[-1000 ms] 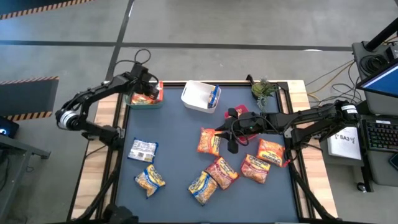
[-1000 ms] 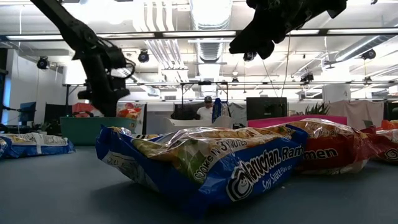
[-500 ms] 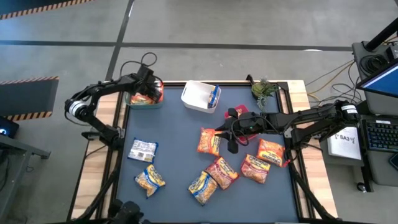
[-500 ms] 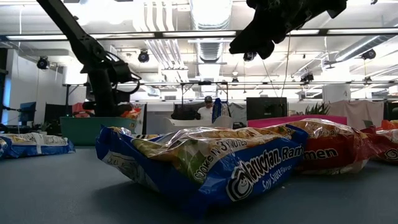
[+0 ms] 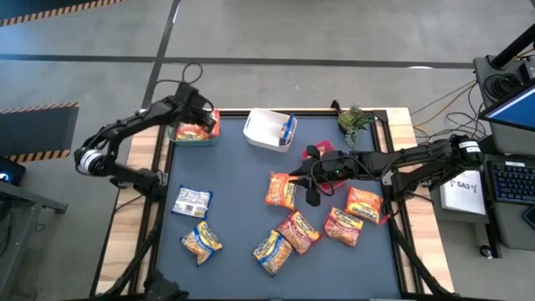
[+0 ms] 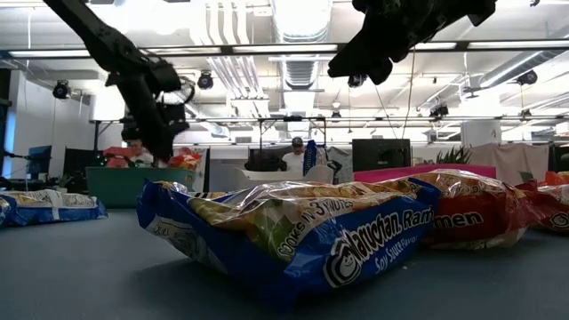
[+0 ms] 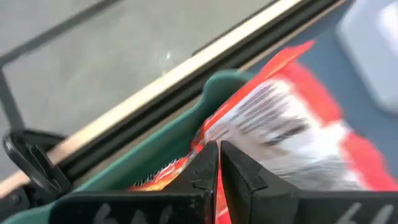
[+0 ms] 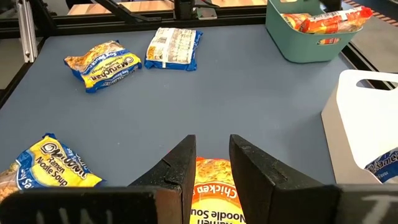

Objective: Sort Maruchan noodles
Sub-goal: Put the orange noodle pack into the green bin, then put the blue noodle pack into the white bin

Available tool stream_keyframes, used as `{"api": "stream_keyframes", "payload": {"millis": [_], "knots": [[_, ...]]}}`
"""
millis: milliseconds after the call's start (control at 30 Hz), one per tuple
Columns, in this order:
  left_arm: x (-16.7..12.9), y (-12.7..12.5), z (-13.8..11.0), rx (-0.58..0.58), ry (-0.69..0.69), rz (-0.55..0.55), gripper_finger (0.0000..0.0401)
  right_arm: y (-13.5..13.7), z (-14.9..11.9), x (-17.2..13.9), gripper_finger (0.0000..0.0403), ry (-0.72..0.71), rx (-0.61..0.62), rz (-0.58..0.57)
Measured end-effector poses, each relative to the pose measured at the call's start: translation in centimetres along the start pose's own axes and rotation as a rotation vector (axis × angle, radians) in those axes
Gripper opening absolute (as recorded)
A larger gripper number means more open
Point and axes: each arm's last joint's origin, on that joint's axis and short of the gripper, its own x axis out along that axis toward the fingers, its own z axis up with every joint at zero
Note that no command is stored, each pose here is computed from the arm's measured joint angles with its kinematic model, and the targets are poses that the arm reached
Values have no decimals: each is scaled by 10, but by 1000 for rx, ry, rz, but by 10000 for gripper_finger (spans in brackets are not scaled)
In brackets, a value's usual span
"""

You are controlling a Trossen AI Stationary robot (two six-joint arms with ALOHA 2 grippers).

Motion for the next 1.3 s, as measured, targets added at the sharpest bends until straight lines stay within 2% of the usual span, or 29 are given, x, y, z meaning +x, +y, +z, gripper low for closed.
{"api": "stream_keyframes", "payload": {"millis": [167,267,333,567,833,967,1067,1133,1200,1300], "knots": [[-25,-3,1,3,-66,-49,0,0,0,0,86,0,0,0],[-45,-15,1,19,-119,-218,0,0,0,0,86,0,25,0],[-61,-28,1,44,-167,-341,0,0,0,0,86,-4,79,-2],[-122,-86,-14,224,-321,-580,0,4,4,3,86,-54,286,-5],[-163,-141,-47,438,-378,-682,0,27,-20,31,75,89,446,36],[-171,-161,-66,485,-284,-778,0,32,-32,40,64,199,558,97],[-171,-168,-84,421,-101,-788,0,37,-38,43,58,262,599,142],[-166,-170,-96,343,58,-726,0,40,-39,43,55,272,600,149],[-159,-171,-109,282,216,-602,0,42,-39,42,54,268,588,159],[-151,-170,-129,318,412,-432,0,43,-36,40,55,254,550,171]]}}
